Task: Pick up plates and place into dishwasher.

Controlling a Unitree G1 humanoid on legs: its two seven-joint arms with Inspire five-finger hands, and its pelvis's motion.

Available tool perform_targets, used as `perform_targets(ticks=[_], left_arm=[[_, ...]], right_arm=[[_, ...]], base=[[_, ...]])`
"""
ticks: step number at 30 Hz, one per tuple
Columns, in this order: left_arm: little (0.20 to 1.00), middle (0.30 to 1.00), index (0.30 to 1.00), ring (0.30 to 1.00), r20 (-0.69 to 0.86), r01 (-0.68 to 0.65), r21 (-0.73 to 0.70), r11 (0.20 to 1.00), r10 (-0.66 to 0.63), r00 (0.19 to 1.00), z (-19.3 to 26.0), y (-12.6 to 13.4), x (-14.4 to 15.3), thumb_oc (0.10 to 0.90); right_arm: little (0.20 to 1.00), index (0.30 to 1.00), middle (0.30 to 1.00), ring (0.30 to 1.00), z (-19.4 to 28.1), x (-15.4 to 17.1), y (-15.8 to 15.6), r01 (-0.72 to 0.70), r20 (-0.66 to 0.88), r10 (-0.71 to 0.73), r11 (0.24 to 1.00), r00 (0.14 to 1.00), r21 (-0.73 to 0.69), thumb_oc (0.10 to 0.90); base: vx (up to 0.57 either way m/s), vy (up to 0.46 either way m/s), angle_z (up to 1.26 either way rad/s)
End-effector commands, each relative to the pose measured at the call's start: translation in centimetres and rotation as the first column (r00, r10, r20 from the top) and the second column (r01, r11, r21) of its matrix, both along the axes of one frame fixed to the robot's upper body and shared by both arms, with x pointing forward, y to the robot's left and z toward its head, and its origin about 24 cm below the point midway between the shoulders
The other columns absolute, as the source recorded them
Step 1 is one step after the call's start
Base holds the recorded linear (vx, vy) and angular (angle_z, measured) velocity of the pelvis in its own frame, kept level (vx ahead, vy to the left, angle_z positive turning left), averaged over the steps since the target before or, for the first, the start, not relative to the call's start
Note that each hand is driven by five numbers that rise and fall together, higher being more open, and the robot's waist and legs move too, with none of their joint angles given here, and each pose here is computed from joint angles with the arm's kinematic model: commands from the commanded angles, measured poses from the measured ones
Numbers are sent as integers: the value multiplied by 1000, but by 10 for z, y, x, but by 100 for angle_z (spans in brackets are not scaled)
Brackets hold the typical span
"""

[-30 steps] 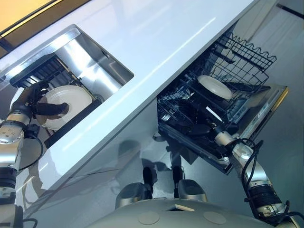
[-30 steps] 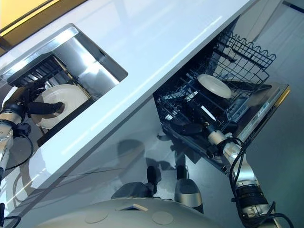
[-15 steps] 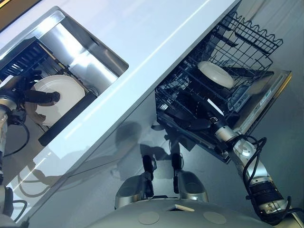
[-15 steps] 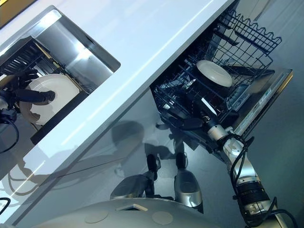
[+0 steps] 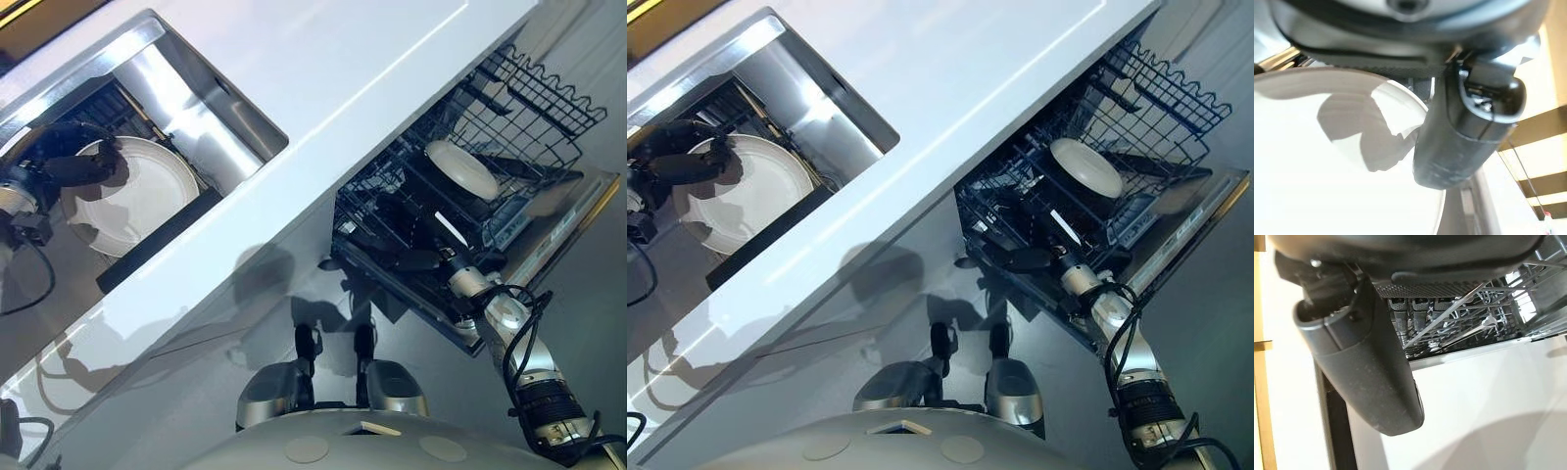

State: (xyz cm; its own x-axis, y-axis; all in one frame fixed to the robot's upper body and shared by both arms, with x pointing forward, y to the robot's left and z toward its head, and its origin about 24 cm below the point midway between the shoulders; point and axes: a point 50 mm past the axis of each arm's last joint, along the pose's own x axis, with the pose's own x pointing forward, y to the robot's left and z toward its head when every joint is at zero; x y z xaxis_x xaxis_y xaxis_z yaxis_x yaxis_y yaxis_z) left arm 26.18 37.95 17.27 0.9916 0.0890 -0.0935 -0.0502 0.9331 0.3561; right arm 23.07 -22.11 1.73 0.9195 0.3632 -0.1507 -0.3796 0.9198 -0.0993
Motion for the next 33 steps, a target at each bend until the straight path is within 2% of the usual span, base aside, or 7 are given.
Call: perform_targets(ticks=[1,11,16,20,23,27,33], left_arm=[[200,300,300,300,-67,217,-40,975,-219,973,-23,-28,-5,100],[200,300,300,300,33,251,71,965,-254,967,-1,-38,1,100],[200,300,300,300,257,61,137,989,-94,962,30,-29,3,100],[200,300,300,300,450,-110,123,986,44,892,47,-22,-1,100],[200,300,300,300,627,-251,99,963,136,767,66,-19,-8,100],[200,300,300,300,741,-375,171,911,132,659,77,-23,-19,100],[200,300,300,300,849,-563,291,774,62,524,79,-39,-39,100]], right_arm=[[900,900,900,900,-24,-24,19,-71,-99,75,997,992,40,800],[900,900,900,900,-28,-26,23,-83,-94,88,995,992,56,800],[900,900,900,900,-1,-10,19,-24,41,21,996,999,91,800],[900,900,900,900,26,2,18,26,180,-46,993,983,111,800],[900,900,900,900,57,14,9,104,323,-134,988,937,110,800],[900,900,900,900,91,18,-4,216,471,-238,971,849,101,800],[900,900,900,900,128,6,-50,528,642,-473,840,603,124,800]], base=[[-12,-121,13],[-33,-90,7],[-19,-65,12],[-13,-33,0],[0,0,0],[4,-2,-1],[11,-3,-3]])
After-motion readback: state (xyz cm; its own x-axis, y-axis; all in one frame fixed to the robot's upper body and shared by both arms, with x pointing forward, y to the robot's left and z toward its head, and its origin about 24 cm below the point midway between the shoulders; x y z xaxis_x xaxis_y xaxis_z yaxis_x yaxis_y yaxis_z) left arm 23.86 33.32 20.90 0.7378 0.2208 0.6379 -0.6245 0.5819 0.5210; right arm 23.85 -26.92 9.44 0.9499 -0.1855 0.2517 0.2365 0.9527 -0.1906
